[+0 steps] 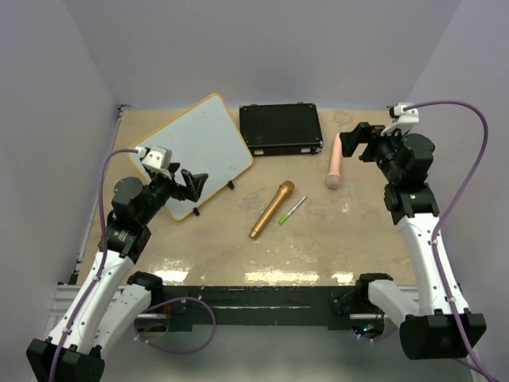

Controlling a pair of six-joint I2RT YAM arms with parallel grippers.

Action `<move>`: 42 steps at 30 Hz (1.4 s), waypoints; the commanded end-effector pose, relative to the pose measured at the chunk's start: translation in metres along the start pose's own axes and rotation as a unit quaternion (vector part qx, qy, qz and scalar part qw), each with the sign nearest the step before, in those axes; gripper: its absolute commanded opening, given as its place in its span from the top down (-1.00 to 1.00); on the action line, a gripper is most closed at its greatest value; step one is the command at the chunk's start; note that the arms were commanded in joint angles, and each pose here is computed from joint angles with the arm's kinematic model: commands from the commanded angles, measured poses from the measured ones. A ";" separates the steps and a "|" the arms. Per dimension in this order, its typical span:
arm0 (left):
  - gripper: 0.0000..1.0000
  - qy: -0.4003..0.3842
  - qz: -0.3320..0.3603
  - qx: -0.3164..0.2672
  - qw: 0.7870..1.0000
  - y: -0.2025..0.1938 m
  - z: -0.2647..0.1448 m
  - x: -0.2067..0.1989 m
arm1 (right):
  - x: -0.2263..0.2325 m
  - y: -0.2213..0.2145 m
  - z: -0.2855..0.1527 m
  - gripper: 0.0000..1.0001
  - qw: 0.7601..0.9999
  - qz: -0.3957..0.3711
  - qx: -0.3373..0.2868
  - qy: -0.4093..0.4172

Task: Write a sentence on the whiteboard
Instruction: Pick up the whiteboard marker from the center of the board.

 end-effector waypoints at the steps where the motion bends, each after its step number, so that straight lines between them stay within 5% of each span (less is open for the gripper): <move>1: -1.00 -0.086 0.031 0.002 0.996 0.004 0.000 -0.021 | 0.000 0.018 -0.006 -0.98 0.999 -0.007 -0.039 -0.002; 5: -1.00 -0.123 0.040 0.015 0.991 -0.001 0.000 -0.031 | 0.016 0.015 -0.007 -0.97 0.993 -0.071 -0.042 0.081; 10: -1.00 -0.145 0.042 0.025 0.988 -0.005 0.000 -0.036 | 0.060 -0.017 -0.012 -0.97 0.897 -0.281 -0.064 0.334; 19: -1.00 -0.169 0.035 0.050 0.984 -0.013 0.003 -0.041 | 0.059 -0.047 0.006 -0.97 0.821 -0.391 -0.022 0.414; 24: -1.00 -0.173 0.033 0.055 0.983 -0.015 0.005 -0.041 | 0.056 -0.089 0.018 -0.97 0.708 -0.512 -0.023 0.485; 27: -1.00 -0.176 0.033 0.056 0.982 -0.015 0.004 -0.042 | 0.054 -0.108 0.035 -0.97 0.675 -0.538 0.010 0.505; 30: -1.00 -0.176 0.032 0.057 0.982 -0.016 0.004 -0.042 | 0.055 -0.121 0.050 -0.96 0.657 -0.547 0.035 0.517; 42: -1.00 -0.181 0.031 0.063 0.981 -0.017 0.005 -0.043 | 0.055 -0.144 0.092 -0.73 0.655 -0.540 0.097 0.519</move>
Point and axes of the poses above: each gripper's point midway between its finger pads, its own z axis out along the fingers, its own x axis along the line the jaws close on, y = z × x, the point moved 5 cm from there along -z, back along the fingers, and after that the axes turned 14 degrees about -z, right-handed, at the moved point
